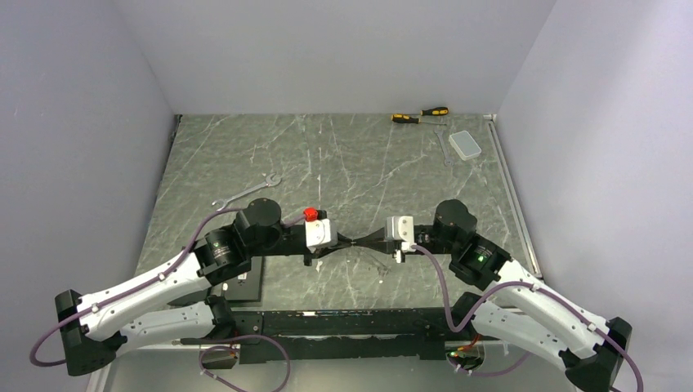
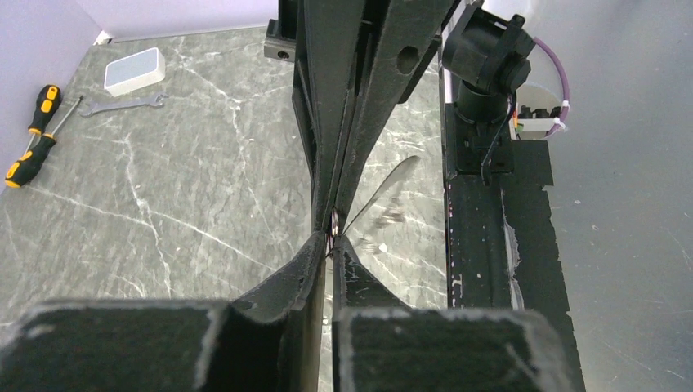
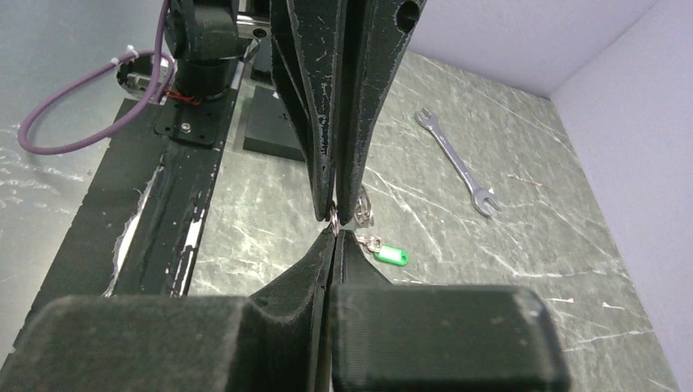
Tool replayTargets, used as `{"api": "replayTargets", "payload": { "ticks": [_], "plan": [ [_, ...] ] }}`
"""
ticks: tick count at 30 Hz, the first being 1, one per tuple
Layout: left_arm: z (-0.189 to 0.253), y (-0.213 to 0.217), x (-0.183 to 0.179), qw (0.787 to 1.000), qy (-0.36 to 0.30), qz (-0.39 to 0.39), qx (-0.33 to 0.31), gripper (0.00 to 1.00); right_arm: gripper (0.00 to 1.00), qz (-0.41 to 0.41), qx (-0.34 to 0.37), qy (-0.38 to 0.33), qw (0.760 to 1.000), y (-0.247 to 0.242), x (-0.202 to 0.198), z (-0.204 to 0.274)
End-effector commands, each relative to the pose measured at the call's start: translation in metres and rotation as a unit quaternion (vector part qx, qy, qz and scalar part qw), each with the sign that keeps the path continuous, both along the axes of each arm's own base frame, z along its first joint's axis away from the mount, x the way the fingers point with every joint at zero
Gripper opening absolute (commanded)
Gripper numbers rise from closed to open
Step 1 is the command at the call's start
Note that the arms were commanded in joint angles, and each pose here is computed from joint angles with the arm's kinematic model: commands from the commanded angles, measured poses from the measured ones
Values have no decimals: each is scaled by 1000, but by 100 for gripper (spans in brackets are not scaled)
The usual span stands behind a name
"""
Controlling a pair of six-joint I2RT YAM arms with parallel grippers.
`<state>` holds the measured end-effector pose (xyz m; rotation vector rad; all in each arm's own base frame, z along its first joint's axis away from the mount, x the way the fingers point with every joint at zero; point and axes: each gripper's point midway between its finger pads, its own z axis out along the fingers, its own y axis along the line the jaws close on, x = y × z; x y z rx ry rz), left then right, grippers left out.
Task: Put the keys on the keyring
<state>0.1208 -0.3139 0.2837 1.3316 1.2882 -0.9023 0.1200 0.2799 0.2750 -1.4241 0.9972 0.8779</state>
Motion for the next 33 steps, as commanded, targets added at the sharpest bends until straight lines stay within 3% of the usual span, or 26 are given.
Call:
{"api": "replayTargets", "payload": {
  "ticks": [1, 3, 8, 12, 15, 26, 33],
  "plan": [
    [1, -7, 0, 1000, -8, -6, -7, 6, 0, 33, 81, -53, 995, 3, -13, 50],
    [1, -8, -1, 1000, -10, -8, -9, 0, 0, 36, 86, -48, 995, 3, -14, 52],
    [-1, -10, 1, 1000, 12, 0, 5, 0, 3, 42, 91, -37, 994, 3, -18, 54],
    [-1, -10, 1, 1000, 24, 4, 10, 0, 32, 38, 88, -31, 995, 0, -19, 49],
    [3, -7, 5, 1000, 21, 17, 4, 0, 45, 30, 78, -32, 996, -4, -20, 46],
    [9, -5, 8, 999, 31, 31, 26, 0, 44, -28, 30, -30, 999, -18, -6, 27],
    [8, -7, 12, 997, 44, 40, 44, 0, 33, -59, 20, -6, 998, -13, 9, 24]
  ]
}}
